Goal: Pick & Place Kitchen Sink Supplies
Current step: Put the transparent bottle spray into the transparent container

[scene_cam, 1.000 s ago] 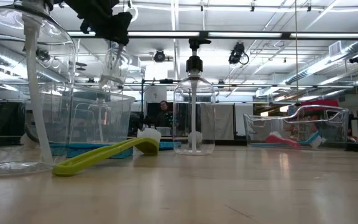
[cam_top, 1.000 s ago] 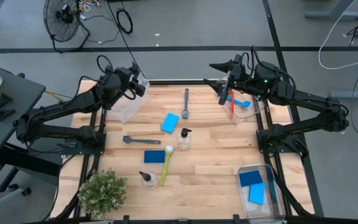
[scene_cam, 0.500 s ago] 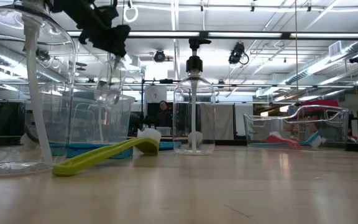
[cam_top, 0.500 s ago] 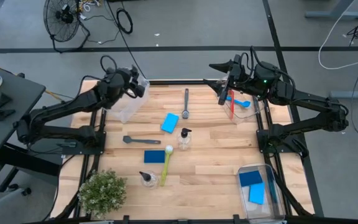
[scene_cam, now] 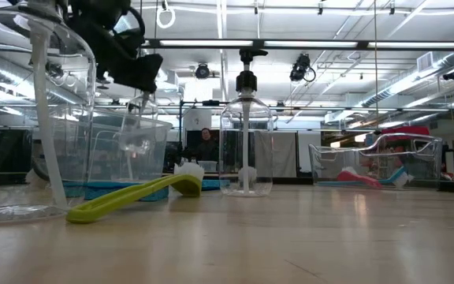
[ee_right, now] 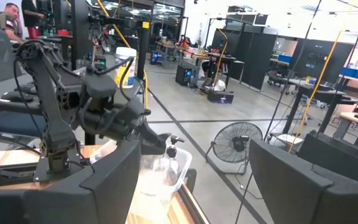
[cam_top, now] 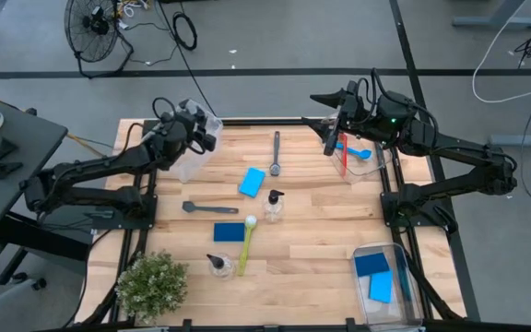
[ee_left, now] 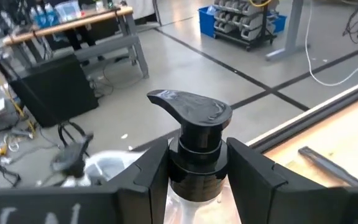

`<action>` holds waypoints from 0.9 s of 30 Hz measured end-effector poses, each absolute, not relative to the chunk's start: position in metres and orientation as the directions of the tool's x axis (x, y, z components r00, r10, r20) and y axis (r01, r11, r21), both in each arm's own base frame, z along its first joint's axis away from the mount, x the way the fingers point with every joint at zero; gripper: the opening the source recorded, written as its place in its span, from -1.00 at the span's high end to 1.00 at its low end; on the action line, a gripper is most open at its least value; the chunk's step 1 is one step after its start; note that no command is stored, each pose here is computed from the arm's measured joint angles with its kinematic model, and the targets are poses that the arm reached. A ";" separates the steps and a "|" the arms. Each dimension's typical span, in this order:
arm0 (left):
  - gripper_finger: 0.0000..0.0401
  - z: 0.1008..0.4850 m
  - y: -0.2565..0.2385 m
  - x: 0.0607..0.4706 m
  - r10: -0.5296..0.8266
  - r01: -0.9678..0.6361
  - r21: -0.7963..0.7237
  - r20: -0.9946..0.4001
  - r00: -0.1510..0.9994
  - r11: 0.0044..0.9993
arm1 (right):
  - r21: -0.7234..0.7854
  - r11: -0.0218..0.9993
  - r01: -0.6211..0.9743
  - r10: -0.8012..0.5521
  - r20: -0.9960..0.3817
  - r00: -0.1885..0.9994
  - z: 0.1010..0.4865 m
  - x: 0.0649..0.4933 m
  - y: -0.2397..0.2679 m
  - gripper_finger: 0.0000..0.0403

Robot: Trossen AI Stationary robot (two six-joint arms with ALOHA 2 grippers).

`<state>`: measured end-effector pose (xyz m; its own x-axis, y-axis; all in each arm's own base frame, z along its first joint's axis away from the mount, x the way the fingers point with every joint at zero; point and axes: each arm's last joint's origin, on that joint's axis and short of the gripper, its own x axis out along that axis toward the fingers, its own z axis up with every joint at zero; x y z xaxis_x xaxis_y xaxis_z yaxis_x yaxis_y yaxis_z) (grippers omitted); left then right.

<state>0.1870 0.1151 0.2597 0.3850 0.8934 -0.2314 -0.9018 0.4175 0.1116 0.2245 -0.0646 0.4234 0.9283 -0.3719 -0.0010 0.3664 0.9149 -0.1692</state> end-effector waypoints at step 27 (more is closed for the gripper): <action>0.04 0.222 0.110 0.180 0.863 -0.882 0.045 -0.239 0.446 0.468 | -0.157 0.913 0.377 -0.372 0.063 0.926 0.430 0.224 -0.065 -0.50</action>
